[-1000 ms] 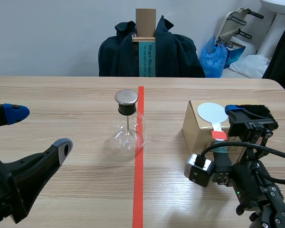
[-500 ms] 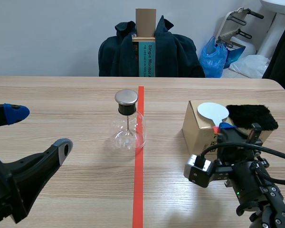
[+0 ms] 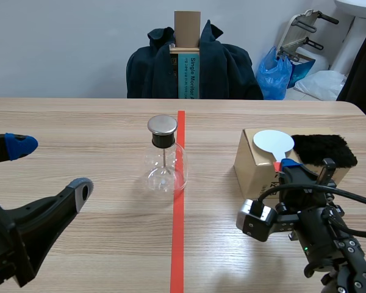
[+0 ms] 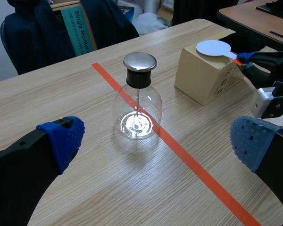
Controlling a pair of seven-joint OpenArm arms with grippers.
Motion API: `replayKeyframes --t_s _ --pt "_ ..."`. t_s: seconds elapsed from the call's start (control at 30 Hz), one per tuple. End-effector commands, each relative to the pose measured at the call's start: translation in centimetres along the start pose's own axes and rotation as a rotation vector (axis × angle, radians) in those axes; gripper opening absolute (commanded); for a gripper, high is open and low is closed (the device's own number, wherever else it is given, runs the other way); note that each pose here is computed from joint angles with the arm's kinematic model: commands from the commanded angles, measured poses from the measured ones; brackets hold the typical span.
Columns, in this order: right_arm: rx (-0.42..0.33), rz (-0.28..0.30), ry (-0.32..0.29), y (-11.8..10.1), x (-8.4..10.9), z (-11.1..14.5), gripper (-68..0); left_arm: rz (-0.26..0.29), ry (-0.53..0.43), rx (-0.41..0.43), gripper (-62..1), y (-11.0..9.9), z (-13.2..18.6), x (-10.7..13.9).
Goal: Do the electroscope experiment.
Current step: 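Pick up the white charging plate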
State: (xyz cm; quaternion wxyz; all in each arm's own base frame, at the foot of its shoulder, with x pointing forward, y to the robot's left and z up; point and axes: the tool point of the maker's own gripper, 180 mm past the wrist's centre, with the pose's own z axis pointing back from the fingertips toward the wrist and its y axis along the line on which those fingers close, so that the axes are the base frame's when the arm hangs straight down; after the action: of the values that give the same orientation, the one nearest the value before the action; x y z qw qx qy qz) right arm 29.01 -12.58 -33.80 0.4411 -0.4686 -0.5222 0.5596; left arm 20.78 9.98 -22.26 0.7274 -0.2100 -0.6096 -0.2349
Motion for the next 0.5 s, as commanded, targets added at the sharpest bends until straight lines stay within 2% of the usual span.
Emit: replayKeyframes --t_s 0.0,0.07,0.17,0.27,0.37,0.47 --pt "-0.041 0.029 0.001 -1.3 -1.3 -0.6 -66.9 -0.001 -0.03 -0.011 1.4 -0.4 -0.1 0.9" --pt "-0.08 0.036 -0.004 -2.1 -1.7 -0.6 -66.9 -0.001 -0.03 -0.01 1.4 -0.4 -0.1 0.9" --pt "-0.101 0.068 -0.011 -2.9 -2.8 -0.6 -66.9 -0.001 -0.03 -0.01 1.4 -0.4 -0.1 0.9" --pt "-0.154 0.104 0.0 -5.2 -4.5 -1.1 -66.9 -0.002 -0.029 -0.01 1.4 -0.4 -0.1 0.9" --pt "-0.253 0.11 0.038 -9.3 -6.7 -1.9 -66.9 -0.002 -0.029 -0.01 1.4 -0.4 -0.1 0.9" --pt "-0.397 0.099 0.08 -15.2 -8.8 -2.3 -66.9 -0.002 -0.029 -0.01 1.4 -0.4 -0.1 0.9"
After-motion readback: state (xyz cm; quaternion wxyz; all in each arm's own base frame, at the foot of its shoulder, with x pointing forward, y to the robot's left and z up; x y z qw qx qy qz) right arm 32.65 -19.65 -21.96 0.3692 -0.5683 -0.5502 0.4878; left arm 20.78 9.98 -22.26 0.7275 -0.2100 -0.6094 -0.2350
